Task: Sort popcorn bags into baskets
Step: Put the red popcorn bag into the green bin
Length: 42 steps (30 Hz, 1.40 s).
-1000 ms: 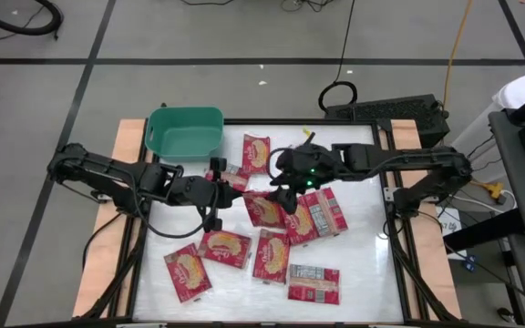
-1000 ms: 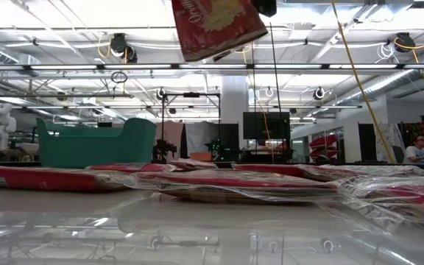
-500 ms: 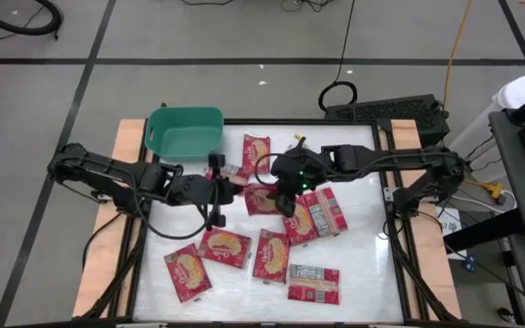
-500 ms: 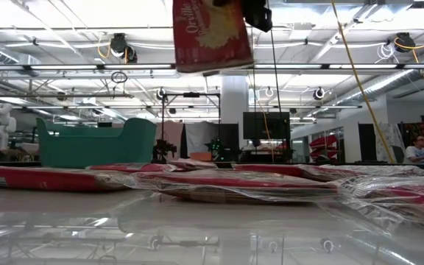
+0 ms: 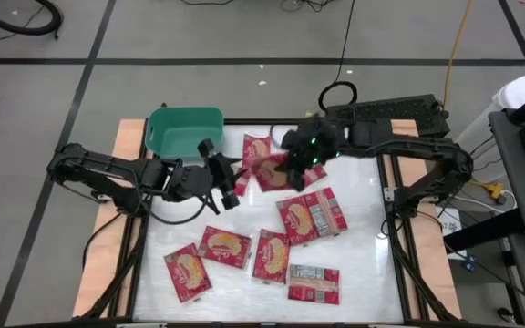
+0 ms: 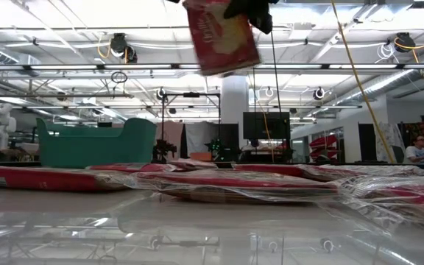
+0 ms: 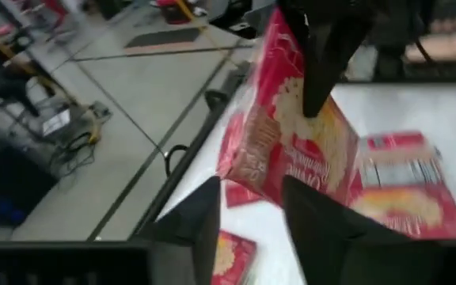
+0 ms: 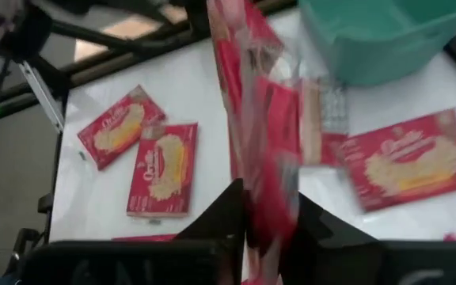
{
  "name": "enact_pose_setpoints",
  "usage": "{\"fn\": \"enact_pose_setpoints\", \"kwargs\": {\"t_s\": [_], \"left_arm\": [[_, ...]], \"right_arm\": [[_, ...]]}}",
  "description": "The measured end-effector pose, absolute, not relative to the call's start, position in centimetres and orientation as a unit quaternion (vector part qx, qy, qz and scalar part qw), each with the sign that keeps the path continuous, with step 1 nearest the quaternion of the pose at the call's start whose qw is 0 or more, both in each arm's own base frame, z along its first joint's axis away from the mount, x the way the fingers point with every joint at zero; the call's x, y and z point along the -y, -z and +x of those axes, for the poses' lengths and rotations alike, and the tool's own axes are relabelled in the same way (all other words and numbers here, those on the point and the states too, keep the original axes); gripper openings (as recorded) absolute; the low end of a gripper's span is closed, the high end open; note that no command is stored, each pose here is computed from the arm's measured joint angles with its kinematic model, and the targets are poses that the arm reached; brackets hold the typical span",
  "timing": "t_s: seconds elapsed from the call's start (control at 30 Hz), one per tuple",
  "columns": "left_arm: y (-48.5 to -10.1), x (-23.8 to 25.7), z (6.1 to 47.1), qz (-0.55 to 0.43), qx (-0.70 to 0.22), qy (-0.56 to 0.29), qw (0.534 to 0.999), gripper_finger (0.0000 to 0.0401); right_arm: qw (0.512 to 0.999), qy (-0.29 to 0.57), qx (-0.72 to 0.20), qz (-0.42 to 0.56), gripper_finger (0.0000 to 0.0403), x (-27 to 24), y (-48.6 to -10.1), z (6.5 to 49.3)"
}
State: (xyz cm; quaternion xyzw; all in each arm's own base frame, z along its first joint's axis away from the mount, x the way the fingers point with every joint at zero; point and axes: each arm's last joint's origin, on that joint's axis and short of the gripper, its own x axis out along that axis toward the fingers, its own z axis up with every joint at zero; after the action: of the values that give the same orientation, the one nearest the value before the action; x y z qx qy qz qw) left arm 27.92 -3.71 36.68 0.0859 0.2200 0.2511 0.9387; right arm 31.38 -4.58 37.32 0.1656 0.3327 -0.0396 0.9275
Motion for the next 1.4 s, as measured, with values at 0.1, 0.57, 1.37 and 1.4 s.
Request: {"fn": "enact_pose_setpoints", "kwargs": {"t_s": [0.1,0.57,1.37,1.4], "left_arm": [[-37.3,3.0,27.7,0.004,-0.182,-0.279,0.943,0.0181],[-39.3,-2.6,27.7,-0.151,-0.05,-0.373,0.914,0.0176],[-44.3,-10.0,24.8,-0.31,-0.042,-0.222,0.923,0.029],[-44.0,-9.9,24.8,-0.315,-0.061,-0.21,0.924,0.0285]], "right_arm": [[0.937,0.031,-0.309,0.163,0.002,6.6,-38.3,30.2],[0.956,0.002,-0.229,0.186,0.0023,15.1,-40.4,25.0],[0.859,-0.033,-0.407,0.31,0.0024,9.2,-38.3,24.1],[0.855,-0.031,-0.415,0.309,0.0024,8.7,-38.2,24.2]]}}
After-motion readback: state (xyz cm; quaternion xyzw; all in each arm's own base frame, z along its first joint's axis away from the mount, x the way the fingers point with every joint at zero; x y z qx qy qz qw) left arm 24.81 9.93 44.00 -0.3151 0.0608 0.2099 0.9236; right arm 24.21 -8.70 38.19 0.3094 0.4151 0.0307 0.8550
